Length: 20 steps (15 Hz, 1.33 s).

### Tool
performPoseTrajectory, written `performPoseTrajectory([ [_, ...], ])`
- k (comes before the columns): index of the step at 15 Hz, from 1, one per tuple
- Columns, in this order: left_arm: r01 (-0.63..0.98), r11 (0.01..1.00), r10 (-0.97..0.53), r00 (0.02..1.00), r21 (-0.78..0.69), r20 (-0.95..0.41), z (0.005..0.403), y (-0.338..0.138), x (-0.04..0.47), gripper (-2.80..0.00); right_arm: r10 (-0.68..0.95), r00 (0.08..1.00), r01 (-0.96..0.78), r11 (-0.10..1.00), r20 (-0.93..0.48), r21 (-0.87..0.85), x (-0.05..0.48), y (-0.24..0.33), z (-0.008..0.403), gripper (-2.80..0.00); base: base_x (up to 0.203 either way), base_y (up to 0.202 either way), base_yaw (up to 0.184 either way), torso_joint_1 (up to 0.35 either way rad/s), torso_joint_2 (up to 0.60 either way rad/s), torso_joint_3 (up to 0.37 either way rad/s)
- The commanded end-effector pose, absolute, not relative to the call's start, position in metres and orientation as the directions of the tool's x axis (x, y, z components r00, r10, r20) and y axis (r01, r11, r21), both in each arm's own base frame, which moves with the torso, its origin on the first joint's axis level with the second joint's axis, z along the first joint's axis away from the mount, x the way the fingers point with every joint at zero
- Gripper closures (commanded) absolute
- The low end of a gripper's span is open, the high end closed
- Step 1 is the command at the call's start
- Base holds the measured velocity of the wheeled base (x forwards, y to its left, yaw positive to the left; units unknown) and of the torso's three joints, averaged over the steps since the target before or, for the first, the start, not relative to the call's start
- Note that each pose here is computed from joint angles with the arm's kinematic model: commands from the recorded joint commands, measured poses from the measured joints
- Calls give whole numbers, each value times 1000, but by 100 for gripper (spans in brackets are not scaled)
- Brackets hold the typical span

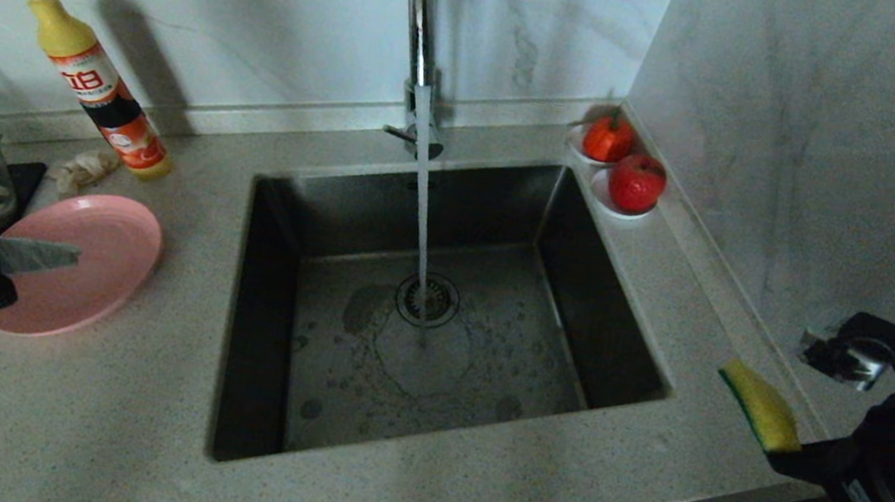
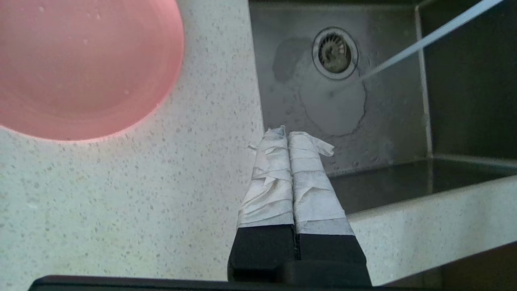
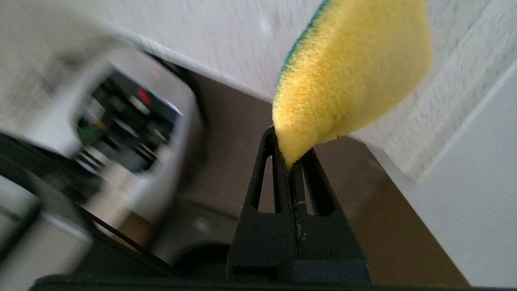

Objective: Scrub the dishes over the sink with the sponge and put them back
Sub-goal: Put down the sponge

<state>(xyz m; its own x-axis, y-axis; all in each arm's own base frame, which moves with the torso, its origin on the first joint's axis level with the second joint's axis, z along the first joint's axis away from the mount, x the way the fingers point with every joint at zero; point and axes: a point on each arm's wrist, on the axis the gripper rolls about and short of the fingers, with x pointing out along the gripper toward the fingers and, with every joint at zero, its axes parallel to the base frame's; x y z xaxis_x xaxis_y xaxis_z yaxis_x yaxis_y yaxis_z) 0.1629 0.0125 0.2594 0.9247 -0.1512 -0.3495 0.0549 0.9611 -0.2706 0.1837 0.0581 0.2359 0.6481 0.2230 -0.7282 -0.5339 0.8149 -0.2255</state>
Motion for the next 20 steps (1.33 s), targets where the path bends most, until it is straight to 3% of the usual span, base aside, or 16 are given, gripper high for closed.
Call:
performPoseTrajectory([
  [1, 55, 960, -153, 924, -273, -350, 259, 12, 162, 0, 183, 628, -563, 778, -757, -278, 180, 48, 224, 0, 0, 0, 0, 0, 0, 0],
  [11, 60, 960, -150, 935, -272, -322, 267, 13, 162, 0, 112, 635, -588, 711, -764, -385, 204, 52, 175, 0, 0, 0, 0, 0, 0, 0],
  [20, 63, 959, -151, 938, -275, -311, 272, 13, 166, 0, 78, 664, -560, 711, -744, -425, 239, 48, 166, 0, 0, 0, 0, 0, 0, 0],
])
